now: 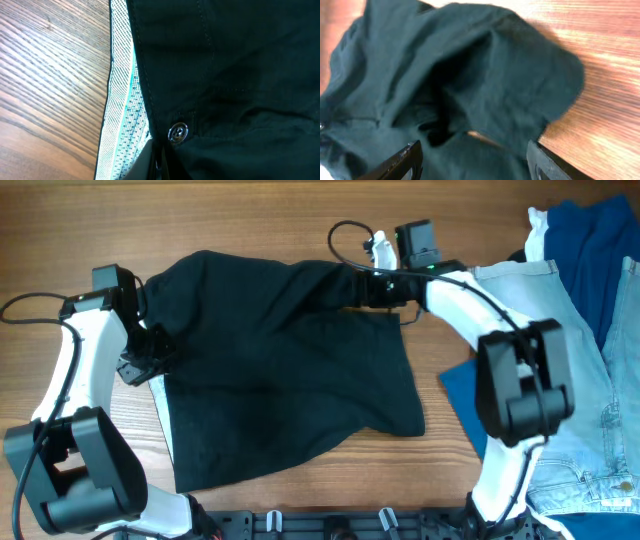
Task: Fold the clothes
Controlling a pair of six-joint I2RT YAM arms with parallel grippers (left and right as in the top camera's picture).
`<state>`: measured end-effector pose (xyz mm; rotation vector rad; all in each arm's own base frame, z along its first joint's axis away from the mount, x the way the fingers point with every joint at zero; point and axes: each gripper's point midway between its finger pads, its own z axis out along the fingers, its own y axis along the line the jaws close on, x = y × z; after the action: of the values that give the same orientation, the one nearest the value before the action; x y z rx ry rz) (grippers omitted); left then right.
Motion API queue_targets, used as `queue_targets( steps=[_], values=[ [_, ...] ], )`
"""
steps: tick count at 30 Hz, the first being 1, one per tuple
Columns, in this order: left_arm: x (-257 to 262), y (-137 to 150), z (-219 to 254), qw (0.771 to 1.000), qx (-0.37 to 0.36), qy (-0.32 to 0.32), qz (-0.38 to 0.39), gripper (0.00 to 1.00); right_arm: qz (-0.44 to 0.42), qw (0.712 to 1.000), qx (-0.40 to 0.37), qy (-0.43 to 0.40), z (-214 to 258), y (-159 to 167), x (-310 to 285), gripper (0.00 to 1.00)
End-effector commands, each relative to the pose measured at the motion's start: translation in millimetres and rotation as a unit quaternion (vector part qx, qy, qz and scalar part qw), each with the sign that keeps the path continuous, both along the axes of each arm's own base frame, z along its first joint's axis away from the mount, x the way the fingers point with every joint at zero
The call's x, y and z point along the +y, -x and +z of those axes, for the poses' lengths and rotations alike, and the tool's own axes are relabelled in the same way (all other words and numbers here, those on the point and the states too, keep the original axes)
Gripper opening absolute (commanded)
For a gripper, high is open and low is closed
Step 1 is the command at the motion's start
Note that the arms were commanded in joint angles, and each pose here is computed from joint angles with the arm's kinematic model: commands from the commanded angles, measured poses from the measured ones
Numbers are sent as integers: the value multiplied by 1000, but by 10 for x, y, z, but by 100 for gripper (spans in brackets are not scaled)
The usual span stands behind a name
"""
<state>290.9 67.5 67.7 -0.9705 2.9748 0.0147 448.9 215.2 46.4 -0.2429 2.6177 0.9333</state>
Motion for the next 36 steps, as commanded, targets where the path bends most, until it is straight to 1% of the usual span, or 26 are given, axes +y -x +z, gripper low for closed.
queue_targets(
  steps=[1,5,8,9,11,12,13,15,17,18,19,20,21,22,23,24,25,26,27,29,30,32,33,34,35,36],
  values=[
    [9,34,-31,1000,8,1,8,4,-54,998,19,7,-186,-132,-60,67],
    [10,33,-31,1000,8,1,8,4,-75,997,-10,22,-167,-274,-118,66],
    [9,32,-31,1000,8,1,8,4,-107,994,0,31,-198,-306,-178,66],
    [10,32,-31,1000,8,1,8,4,-107,994,0,27,-194,-313,-167,59],
    [10,32,-31,1000,8,1,8,4,-80,997,-4,3,-135,-285,-68,33],
    [10,32,-31,1000,8,1,8,4,-60,998,-19,-13,-73,-298,-3,15],
    [10,31,-31,1000,8,1,8,4,-47,998,-44,-30,52,-367,35,4],
    [10,33,-31,1000,8,1,8,4,-37,994,-102,-34,424,-584,19,4],
    [10,33,-31,1000,8,1,8,4,-42,987,-155,-12,873,-781,-57,4],
    [10,33,-31,1000,8,1,8,4,-59,980,-188,28,1175,-896,-175,4],
    [10,33,-31,1000,8,1,8,4,-72,973,-209,68,1366,-939,-280,4],
    [10,32,-31,1000,8,1,8,4,-84,965,-216,123,1438,-928,-420,4],
    [10,32,-31,1000,8,1,8,4,-91,959,-211,165,1397,-889,-542,4],
    [10,33,-31,1000,8,1,8,4,-106,950,-181,232,1229,-795,-774,4],
    [10,32,-31,1000,8,1,8,4,-120,940,-154,278,1075,-719,-949,4],
    [10,31,-31,1000,8,1,8,4,-140,921,-117,343,862,-595,-1228,5],
    [10,30,-31,1000,7,1,8,4,-162,904,-91,386,720,-500,-1434,4],
    [11,31,-31,1000,8,1,8,4,-180,887,-67,420,595,-392,-1602,9],
    [12,32,-31,1000,8,1,8,4,-180,882,-52,433,524,-317,-1670,13],
    [10,32,-31,1000,8,1,8,4,-192,877,-45,437,484,-293,-1747,28],
    [10,31,-31,1000,8,1,8,4,-195,879,-52,431,512,-331,-1730,38],
    [10,34,-31,1000,8,1,8,4,-185,894,-62,404,610,-382,-1619,45],
    [10,34,-31,1000,8,1,8,4,-159,920,-59,354,628,-365,-1411,49],
    [10,34,-31,1000,8,1,8,4,-111,949,-52,289,610,-325,-1130,51],
    [10,33,-31,1000,8,1,8,4,-72,967,-54,238,624,-303,-909,53],
    [10,32,-31,1000,8,1,8,4,-57,975,-58,207,625,-321,-782,54]
  ],
)
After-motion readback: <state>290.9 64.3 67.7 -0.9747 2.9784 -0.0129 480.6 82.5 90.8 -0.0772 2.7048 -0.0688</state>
